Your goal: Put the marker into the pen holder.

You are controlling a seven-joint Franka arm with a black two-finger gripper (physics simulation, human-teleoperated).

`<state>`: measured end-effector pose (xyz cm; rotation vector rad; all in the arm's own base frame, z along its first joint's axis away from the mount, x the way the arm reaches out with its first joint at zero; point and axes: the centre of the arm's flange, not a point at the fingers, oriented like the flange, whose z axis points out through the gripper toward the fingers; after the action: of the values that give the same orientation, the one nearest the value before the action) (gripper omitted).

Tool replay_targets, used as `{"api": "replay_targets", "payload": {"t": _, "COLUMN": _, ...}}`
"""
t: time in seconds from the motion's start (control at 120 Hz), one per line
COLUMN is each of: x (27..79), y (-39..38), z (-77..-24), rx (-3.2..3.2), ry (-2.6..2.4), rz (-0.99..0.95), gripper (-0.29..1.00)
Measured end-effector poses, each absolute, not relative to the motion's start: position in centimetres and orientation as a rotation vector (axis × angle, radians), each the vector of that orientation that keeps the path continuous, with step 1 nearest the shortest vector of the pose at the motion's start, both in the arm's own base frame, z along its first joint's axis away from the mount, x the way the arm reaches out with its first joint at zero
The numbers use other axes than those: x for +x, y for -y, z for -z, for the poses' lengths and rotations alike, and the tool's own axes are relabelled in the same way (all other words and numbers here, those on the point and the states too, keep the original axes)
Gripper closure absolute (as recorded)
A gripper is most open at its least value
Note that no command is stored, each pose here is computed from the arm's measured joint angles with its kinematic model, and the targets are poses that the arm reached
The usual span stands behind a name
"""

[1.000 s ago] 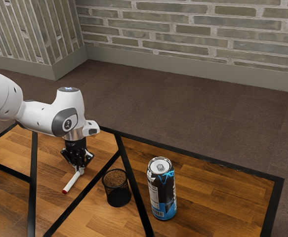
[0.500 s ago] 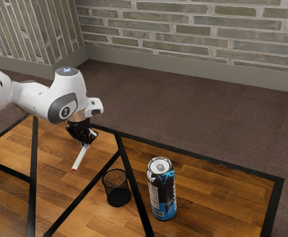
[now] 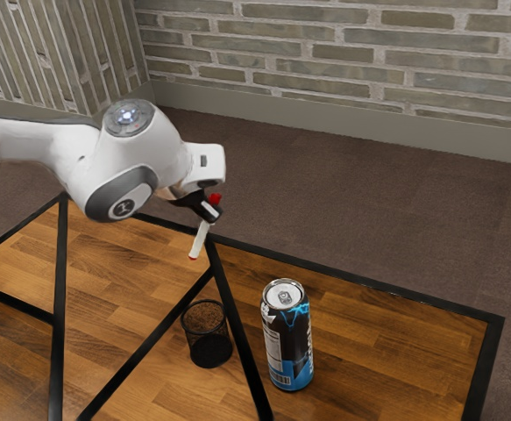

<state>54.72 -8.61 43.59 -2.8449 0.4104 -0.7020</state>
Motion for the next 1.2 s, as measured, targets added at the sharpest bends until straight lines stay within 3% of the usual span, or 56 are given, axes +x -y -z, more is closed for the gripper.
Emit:
{"api": "replay_targets", "payload": {"t": 0.125, "x": 52.0, "y": 10.7, "z": -44.5, "rx": -2.83, "ry": -0.458, "rz": 0.8, "gripper": 0.79}}
{"api": "replay_targets", "payload": {"t": 0.358, "x": 47.1, "y": 13.0, "z": -42.2, "rx": -2.872, "ry": -0.431, "rz": 0.8, "gripper": 0.79}}
{"api": "replay_targets", "payload": {"t": 0.9, "x": 45.0, "y": 14.6, "z": -40.7, "rx": -2.945, "ry": -0.242, "rz": 0.802, "gripper": 0.79}}
{"api": "replay_targets", "payload": {"t": 1.083, "x": 44.4, "y": 15.8, "z": -41.0, "rx": -2.95, "ry": -0.217, "rz": 0.784, "gripper": 0.4}}
{"api": "replay_targets", "payload": {"t": 1.2, "x": 46.0, "y": 13.9, "z": -42.0, "rx": -2.945, "ry": -0.113, "rz": 0.778, "gripper": 0.23}}
